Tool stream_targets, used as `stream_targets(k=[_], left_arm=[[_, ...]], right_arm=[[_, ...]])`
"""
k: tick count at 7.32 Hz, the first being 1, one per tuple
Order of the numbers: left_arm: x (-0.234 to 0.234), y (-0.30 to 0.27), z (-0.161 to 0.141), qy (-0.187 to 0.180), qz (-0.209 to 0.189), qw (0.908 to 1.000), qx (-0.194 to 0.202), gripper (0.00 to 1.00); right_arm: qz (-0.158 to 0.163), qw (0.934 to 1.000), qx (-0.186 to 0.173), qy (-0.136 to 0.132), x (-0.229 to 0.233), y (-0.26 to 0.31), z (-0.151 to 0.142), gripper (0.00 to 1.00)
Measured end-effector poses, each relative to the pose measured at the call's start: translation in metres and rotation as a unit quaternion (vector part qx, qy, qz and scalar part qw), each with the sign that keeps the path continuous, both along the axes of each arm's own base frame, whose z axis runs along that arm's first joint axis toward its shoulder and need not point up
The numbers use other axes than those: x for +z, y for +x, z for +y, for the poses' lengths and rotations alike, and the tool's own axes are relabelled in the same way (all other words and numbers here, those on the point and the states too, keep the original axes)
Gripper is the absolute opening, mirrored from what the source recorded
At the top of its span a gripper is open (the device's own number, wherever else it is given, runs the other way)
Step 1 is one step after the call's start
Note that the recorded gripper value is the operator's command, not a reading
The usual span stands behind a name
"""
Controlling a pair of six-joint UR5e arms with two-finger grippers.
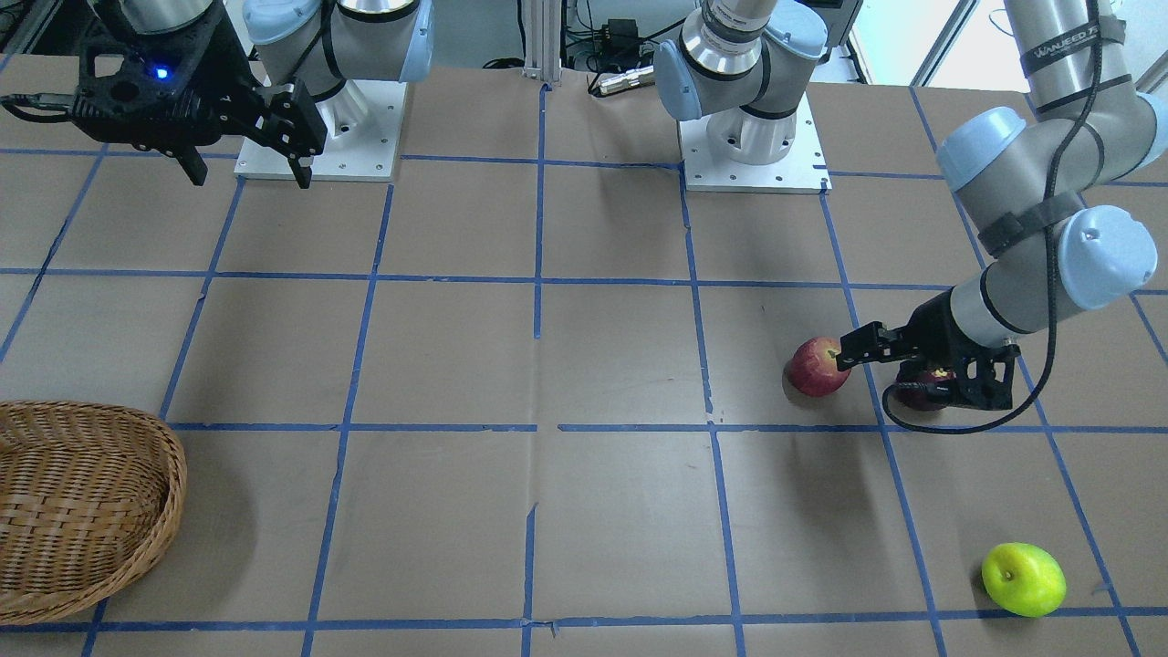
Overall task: Put all apples into basket
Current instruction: 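Lower the left gripper onto the red apple and close it, then carry the red apple with the left gripper to the table center and set it down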
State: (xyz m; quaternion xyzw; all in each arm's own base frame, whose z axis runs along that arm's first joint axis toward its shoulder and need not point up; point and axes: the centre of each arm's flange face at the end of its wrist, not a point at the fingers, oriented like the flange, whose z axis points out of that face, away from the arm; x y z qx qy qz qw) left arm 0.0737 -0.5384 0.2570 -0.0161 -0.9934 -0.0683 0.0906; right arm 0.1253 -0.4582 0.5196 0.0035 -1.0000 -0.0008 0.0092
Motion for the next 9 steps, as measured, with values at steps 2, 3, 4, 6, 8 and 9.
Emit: stream_targets(k=[2,3,4,6,8,9], left_arm=[[-0.029,-0.007,0.01,0.02,0.011,0.9997,-0.001,1.0],[-0.041,-0.009,0.016,0.026,0.013,0.9996,-0.001,1.0],[-0.05,-0.011,0.019,0.03,0.015,0.9995,-0.001,1.0],[-0.064,-0.014,0.027,0.042,0.018,0.999,0.0,1.0],[-0.074,-0.014,0.026,0.036,0.016,0.9992,0.002,0.99],[-0.078,-0.013,0.025,0.035,0.015,0.9993,0.005,0.97]], right_arm=[[0.0,1.0,0.0,-0.001,0.0,0.0,0.0,1.0],[0.003,1.0,0.0,0.0,0.0,-0.001,0.0,1.0],[0.005,1.0,-0.001,0.001,-0.001,-0.002,0.0,1.0],[0.007,1.0,-0.001,0.0,0.0,-0.002,-0.001,1.0],[0.007,1.0,-0.001,-0.002,0.0,-0.002,-0.001,1.0],[0.007,1.0,-0.001,-0.002,0.001,-0.002,0.0,1.0]])
